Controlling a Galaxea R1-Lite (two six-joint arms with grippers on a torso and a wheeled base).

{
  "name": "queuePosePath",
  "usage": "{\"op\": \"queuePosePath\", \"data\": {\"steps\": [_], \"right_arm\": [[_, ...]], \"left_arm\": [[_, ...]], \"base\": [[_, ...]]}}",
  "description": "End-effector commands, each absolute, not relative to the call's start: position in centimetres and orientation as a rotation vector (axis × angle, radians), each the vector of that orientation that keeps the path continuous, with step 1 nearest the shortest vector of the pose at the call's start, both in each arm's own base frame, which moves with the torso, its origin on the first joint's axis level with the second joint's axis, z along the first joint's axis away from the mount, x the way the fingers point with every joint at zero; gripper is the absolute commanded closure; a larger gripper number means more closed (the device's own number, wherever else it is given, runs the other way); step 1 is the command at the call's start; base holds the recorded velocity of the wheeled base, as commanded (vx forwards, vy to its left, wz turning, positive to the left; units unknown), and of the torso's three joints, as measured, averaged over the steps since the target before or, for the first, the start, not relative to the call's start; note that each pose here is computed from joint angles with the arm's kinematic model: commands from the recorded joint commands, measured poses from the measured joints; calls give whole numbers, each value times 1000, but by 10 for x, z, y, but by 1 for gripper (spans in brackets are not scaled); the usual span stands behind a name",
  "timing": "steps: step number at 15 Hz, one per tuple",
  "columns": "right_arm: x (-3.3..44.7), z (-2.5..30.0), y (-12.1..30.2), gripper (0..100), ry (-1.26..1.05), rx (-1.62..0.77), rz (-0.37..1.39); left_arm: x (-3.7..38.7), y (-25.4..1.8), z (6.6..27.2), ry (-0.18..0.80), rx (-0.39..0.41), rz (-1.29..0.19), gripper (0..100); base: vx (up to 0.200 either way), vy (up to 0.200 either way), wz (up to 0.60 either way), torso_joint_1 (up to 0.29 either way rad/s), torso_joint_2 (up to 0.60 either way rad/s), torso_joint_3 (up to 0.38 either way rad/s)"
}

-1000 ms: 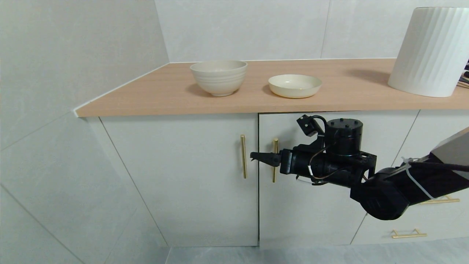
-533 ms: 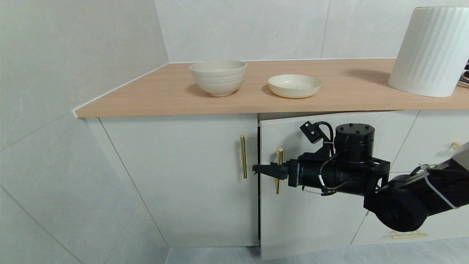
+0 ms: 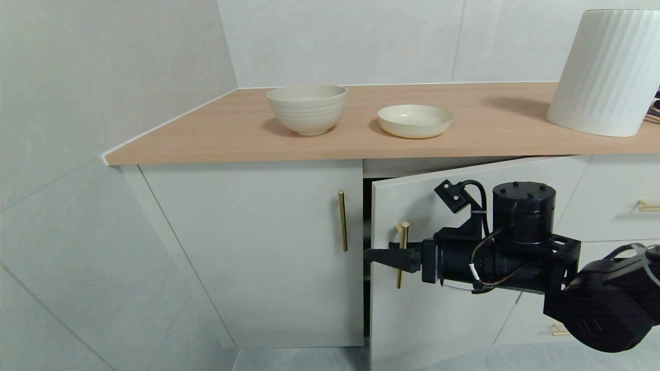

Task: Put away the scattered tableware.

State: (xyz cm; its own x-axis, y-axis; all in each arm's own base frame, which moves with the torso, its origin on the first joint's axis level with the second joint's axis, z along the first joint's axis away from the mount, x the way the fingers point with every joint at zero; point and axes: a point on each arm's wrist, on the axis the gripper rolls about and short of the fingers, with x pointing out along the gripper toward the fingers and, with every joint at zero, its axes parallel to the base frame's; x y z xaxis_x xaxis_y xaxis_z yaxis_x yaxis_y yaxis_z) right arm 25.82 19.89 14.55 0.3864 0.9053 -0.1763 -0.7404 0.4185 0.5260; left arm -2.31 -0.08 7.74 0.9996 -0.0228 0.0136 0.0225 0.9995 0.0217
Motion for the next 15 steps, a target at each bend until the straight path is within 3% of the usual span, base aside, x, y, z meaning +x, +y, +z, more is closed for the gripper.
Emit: {"op": "queuePosePath", "data": {"steps": [1,4,8,11,13,15], "right_arm": [[248,156,196,0,453,393,1102],[231,165,191,0,437,389,1153],[219,168,185,0,438,387,1170],[209,173,178,0,426,387,1176],[204,172,175,0,432,387,1181],[196,170,171,0,444,385,1195]], "left_arm": [[-23,-1,77,-13,28,-24,0],[-23,-1,79,-14,103,-33,0],[-17,-3,139,30,100,-138,0],[41,-7,190,227,65,-311,0],[70,-9,201,307,57,-360,0],[105,-28,211,374,62,-521,0]], "base": [[0,0,0,0,0,0],[0,0,0,0,0,0],[0,0,0,0,0,0],[0,0,0,0,0,0],[0,0,0,0,0,0],[0,0,0,0,0,0]]}}
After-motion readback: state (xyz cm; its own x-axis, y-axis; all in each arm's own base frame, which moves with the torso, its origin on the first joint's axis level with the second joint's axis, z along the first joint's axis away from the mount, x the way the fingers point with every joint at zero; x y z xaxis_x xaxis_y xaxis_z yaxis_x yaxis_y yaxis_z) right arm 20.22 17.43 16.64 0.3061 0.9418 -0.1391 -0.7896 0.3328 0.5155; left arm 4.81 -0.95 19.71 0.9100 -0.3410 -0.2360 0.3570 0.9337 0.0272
